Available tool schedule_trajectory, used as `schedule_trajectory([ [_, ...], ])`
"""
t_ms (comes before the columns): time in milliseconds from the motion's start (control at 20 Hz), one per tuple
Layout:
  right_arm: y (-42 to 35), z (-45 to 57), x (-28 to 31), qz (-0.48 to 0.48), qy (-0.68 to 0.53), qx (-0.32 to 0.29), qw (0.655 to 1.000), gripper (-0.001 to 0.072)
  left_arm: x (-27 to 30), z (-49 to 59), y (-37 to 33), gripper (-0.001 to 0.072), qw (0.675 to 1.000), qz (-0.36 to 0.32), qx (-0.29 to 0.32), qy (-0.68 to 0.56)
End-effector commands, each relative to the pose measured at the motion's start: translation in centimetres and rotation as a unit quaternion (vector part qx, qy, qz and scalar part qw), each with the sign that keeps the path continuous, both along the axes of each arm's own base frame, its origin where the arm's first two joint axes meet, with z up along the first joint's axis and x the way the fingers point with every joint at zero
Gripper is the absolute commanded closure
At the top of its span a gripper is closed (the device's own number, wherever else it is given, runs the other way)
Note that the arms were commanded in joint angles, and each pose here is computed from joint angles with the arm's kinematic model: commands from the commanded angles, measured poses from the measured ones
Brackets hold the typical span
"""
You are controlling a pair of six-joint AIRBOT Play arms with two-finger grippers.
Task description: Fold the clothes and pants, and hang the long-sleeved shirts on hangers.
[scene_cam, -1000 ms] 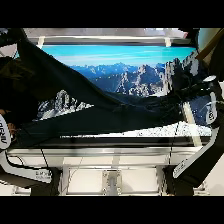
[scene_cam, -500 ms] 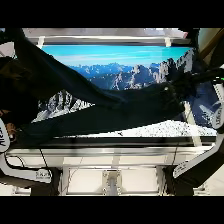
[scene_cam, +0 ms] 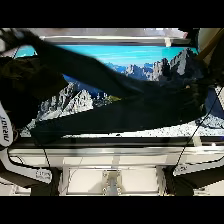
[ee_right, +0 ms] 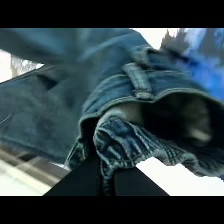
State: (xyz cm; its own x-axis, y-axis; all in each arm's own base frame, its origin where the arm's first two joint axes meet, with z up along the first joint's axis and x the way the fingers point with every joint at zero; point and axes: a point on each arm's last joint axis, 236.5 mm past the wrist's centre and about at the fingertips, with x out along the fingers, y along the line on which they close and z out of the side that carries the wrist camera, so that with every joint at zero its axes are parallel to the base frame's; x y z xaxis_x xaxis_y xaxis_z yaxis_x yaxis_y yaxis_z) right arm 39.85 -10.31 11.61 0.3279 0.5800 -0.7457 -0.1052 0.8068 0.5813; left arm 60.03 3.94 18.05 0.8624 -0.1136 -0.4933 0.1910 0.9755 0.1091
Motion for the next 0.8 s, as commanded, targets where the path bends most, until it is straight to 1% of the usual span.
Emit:
schedule_trajectory([
  [0, 1.8, -5.6, -3.3, 0.014, 0.083, 0.046, 0.995, 0.0673, -5.3, -15.0, -0.9, 0.0692, 0.98, -0.041, 0.024, 0.192],
  [50, 2.4, -8.0, -5.0, 0.02, 0.119, 0.06, 0.991, 0.0672, -7.2, -17.3, -0.7, 0.0692, 0.973, -0.043, 0.037, 0.223],
  [150, 2.2, -11.8, -7.6, 0.008, 0.173, 0.06, 0.983, 0.0673, -10.0, -19.3, 0.7, 0.0693, 0.963, -0.037, 0.073, 0.257],
  [300, 0.5, -13.5, -8.0, -0.032, 0.178, 0.052, 0.982, 0.0673, -13.1, -19.8, 5.9, 0.0692, 0.95, 0.051, 0.105, 0.291],
  [400, -0.4, -13.4, -8.1, -0.05, 0.176, 0.057, 0.981, 0.0673, -14.8, -19.7, 8.2, 0.0692, 0.942, 0.088, 0.099, 0.309],
  [500, -1.1, -13.5, -8.4, -0.064, 0.178, 0.059, 0.98, 0.0673, -16.4, -20.1, 9.4, 0.0693, 0.937, 0.102, 0.094, 0.322],
  [650, -2.5, -14.0, -8.5, -0.088, 0.18, 0.046, 0.979, 0.0673, -19.1, -21.6, 11.2, 0.0692, 0.923, 0.134, 0.093, 0.348],
  [750, -3.6, -14.6, -8.3, -0.113, 0.186, 0.028, 0.975, 0.0673, -20.3, -22.9, 11.4, 0.0693, 0.916, 0.135, 0.097, 0.366],
])
